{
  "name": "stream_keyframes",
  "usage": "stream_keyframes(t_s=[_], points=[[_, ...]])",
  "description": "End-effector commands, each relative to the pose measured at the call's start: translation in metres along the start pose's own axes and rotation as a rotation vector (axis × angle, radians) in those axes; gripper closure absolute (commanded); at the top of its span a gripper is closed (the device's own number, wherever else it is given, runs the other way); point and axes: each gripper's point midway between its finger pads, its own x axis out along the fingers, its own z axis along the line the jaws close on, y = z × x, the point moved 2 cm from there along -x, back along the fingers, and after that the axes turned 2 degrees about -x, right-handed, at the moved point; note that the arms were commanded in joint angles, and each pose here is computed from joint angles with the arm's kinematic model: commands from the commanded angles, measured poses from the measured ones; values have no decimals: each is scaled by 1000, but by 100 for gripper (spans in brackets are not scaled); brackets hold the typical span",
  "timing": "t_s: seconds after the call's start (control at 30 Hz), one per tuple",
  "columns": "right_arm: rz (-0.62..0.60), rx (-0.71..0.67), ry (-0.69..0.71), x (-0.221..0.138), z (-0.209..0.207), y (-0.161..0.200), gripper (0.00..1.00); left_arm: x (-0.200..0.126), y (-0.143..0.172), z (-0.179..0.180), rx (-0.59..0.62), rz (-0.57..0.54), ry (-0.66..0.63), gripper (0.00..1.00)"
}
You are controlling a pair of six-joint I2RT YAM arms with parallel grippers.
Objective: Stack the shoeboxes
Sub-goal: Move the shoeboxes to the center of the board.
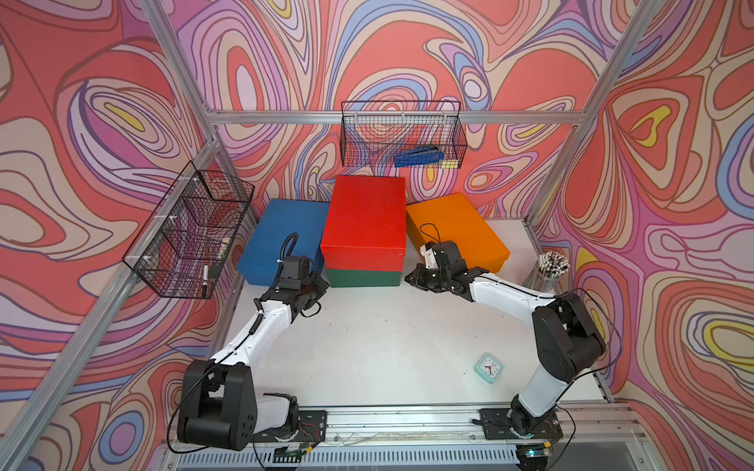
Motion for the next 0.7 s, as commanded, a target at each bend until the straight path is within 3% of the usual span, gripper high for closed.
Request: stream_keyframes(t_s=[0.0,0.33,0.67], points=[[-15,41,26,6,-18,-26,100,9,-19,-6,-6,-17,-21,100],[7,19,22,41,-22,-74,100,58,-43,-33,-41,27,-3,100],[9,52,0,67,-38,-97,100,89,-56,-50,-55,42,20,100]])
